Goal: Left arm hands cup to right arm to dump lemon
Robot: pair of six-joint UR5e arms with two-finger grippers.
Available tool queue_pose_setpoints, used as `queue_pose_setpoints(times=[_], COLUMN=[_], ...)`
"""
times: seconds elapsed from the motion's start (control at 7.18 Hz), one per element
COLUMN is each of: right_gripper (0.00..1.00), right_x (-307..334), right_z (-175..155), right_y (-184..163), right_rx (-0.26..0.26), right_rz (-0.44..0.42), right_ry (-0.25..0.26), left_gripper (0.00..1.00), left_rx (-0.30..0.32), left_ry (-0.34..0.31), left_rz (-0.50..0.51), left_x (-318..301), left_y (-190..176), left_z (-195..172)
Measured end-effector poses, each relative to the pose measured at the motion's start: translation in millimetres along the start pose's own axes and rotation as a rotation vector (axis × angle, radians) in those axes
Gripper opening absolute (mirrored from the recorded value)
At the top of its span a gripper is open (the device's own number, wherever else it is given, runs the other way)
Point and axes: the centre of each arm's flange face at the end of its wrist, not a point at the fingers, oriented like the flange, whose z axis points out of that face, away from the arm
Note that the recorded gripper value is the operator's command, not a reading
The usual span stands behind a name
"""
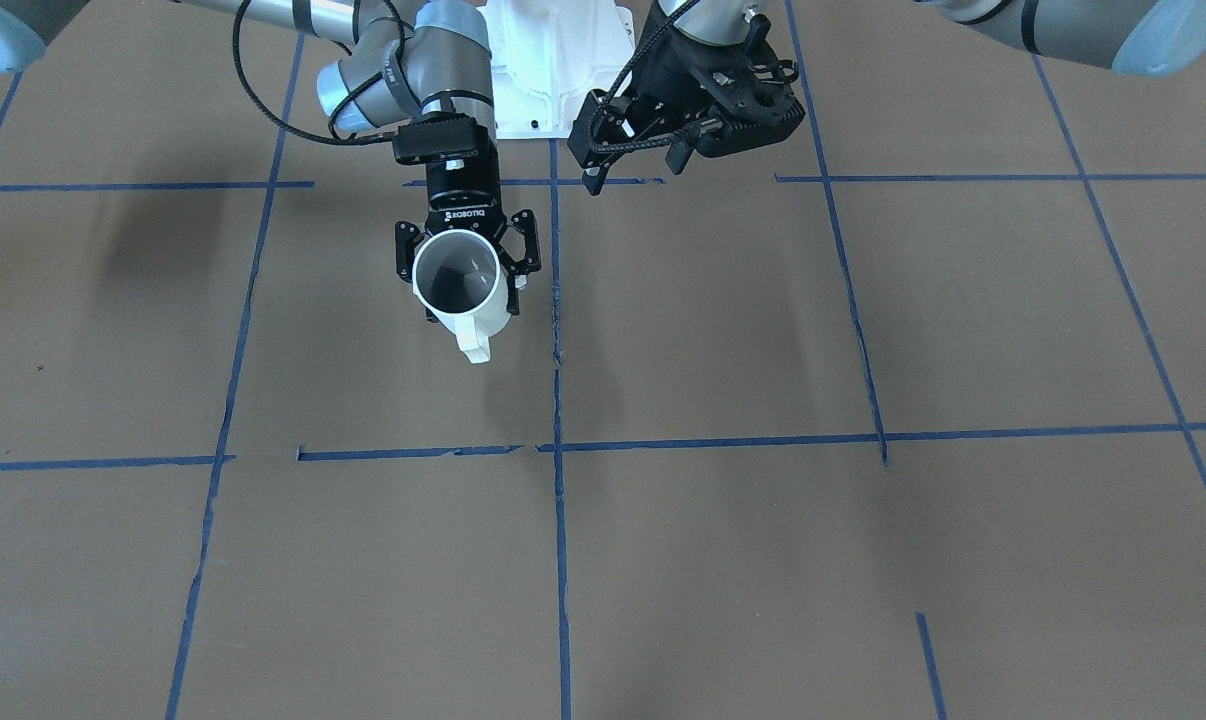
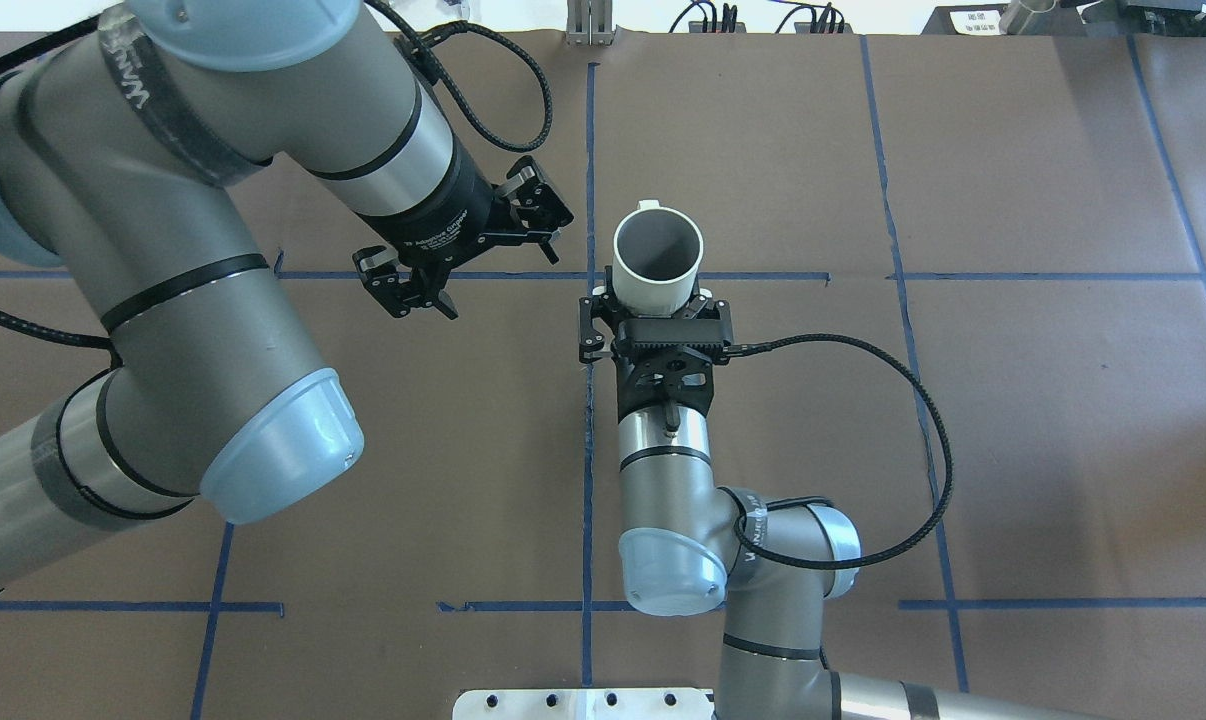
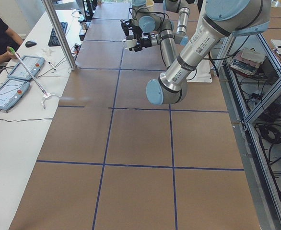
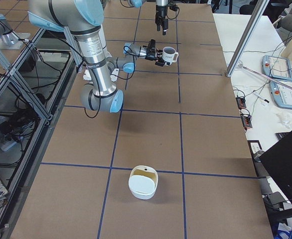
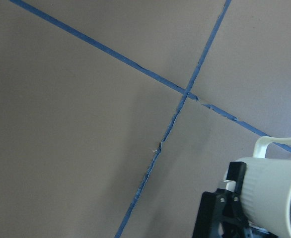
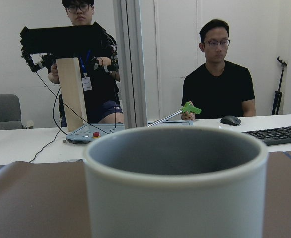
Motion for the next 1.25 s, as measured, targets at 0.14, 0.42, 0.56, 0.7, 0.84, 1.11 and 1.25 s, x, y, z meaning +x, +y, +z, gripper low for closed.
queue_pose_setpoints(times=[0.14, 0.42, 0.56, 0.7, 0.84, 1.11, 1.25], right_gripper=[0.21, 0.22, 0.23, 0.24, 0.25, 0.26, 0.26], right_x=[-15.0, -32.4, -35.7, -37.3, -38.5, -43.7, -45.3], right_z=[-8.7, -26.3, -29.9, -30.9, -30.3, -25.6, -21.7], right_y=[9.0, 16.6, 17.6, 17.0, 14.6, 3.6, -3.0], right_rx=[0.020, 0.041, 0.046, 0.048, 0.051, 0.058, 0.062], right_rz=[-0.011, -0.023, -0.039, -0.054, -0.060, -0.055, -0.057], right_ry=[0.000, -0.007, -0.007, -0.006, -0.005, -0.003, 0.000], left_gripper=[1.00, 0.97, 0.92, 0.88, 0.87, 0.85, 0.81], left_rx=[0.000, -0.001, -0.001, -0.002, -0.002, -0.003, -0.003], left_ry=[-0.013, -0.057, -0.076, -0.086, -0.093, -0.104, -0.108], left_rz=[-0.009, -0.035, -0.046, -0.051, -0.056, -0.062, -0.063], left_x=[21.0, 55.6, 62.8, 62.6, 58.7, 52.7, 51.2], left_y=[-1.5, -5.1, -7.8, -9.5, -11.3, -13.9, -14.5], left_z=[4.3, 15.2, 21.4, 24.7, 27.5, 32.4, 34.1])
